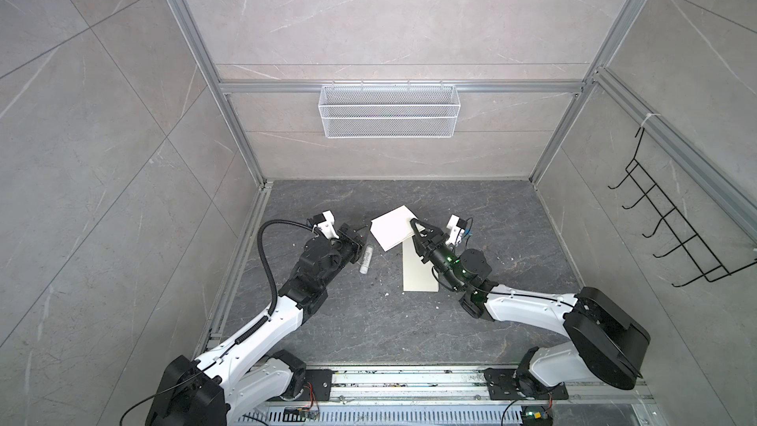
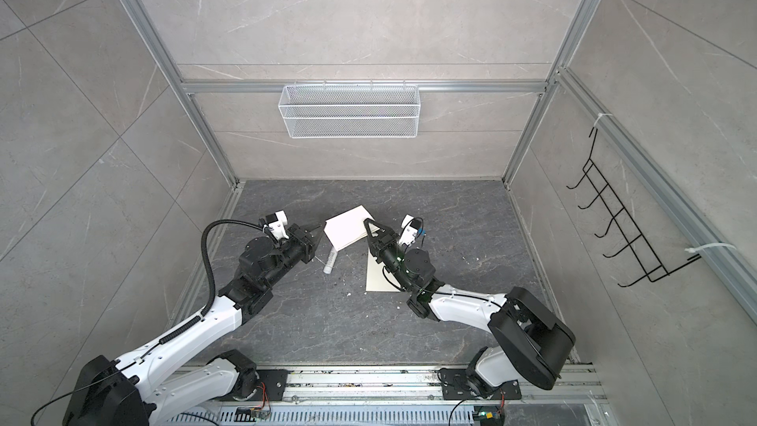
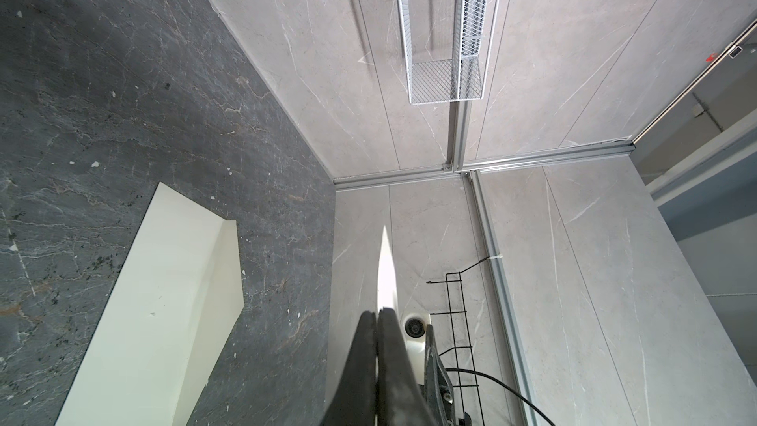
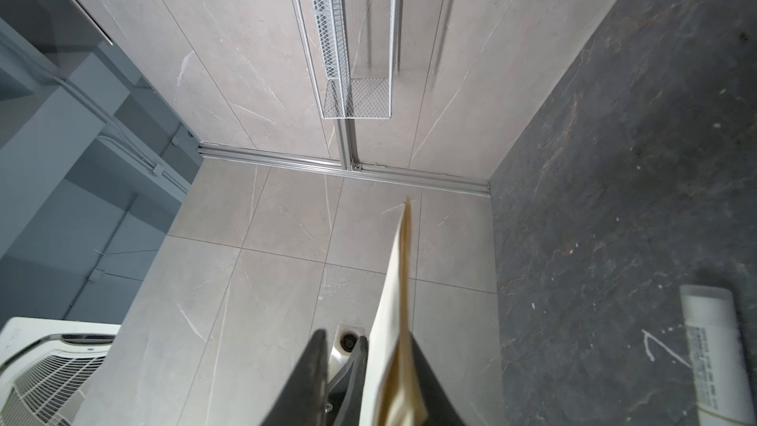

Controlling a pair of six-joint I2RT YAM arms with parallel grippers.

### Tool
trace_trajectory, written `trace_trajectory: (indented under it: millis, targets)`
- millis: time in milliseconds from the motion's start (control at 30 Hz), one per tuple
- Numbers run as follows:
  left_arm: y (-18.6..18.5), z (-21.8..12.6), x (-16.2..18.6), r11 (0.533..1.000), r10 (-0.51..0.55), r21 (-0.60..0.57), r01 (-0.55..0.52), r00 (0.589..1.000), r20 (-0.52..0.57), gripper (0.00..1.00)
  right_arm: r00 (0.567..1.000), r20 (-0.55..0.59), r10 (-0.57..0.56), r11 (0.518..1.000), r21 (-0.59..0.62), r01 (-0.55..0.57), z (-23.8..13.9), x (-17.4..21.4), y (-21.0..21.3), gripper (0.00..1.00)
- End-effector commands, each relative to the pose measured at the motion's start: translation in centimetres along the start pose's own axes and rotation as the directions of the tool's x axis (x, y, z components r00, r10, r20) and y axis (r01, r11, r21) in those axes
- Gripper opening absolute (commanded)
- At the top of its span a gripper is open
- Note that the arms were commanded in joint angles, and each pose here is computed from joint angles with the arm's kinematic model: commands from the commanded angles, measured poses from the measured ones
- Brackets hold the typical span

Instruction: Place the letter into the envelope and seal it

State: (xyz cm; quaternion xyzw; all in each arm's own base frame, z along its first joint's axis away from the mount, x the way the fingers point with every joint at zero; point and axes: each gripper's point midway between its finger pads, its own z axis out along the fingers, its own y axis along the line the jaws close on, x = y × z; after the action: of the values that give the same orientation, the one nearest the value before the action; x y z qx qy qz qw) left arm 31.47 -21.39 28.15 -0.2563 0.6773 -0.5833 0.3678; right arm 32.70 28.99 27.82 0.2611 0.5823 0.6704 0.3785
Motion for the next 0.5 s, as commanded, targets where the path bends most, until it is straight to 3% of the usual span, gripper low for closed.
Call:
trace_trajectory:
  millis: [0, 100, 167, 333, 467]
  targets:
    - [-1.8, 0.2, 0.0, 0.998, 0.025, 0.064, -0.024, 1.0, -0.013, 0.0, 0.999, 0.011, -0.039, 0.999, -0.019, 0.039, 0.2, -0.1, 1.3, 0.11]
    - [-1.8, 0.4, 0.4, 0.997, 0.058, 0.06, -0.056, 0.998, -0.033, 0.0, 0.997, 0.021, -0.08, 0.997, 0.004, 0.08, 0.1, -0.3, 1.2, 0.0]
    - [-1.5, 0.4, 0.6, 0.995, 0.091, 0.047, -0.089, 0.995, -0.044, 0.06, 0.993, 0.016, -0.116, 0.993, 0.036, 0.115, -0.1, -0.4, 0.9, 0.0]
    - [-1.1, 0.4, 1.1, 0.972, 0.235, 0.006, -0.235, 0.968, -0.088, 0.46, 0.964, -0.048, -0.261, 0.957, 0.118, 0.265, -0.9, -1.1, 0.8, 0.0]
    - [-0.3, 0.2, 1.7, 0.943, 0.325, -0.034, -0.332, 0.936, -0.136, 0.61, 0.926, -0.126, -0.356, 0.904, 0.202, 0.376, -2.4, -3.5, 0.3, 0.0]
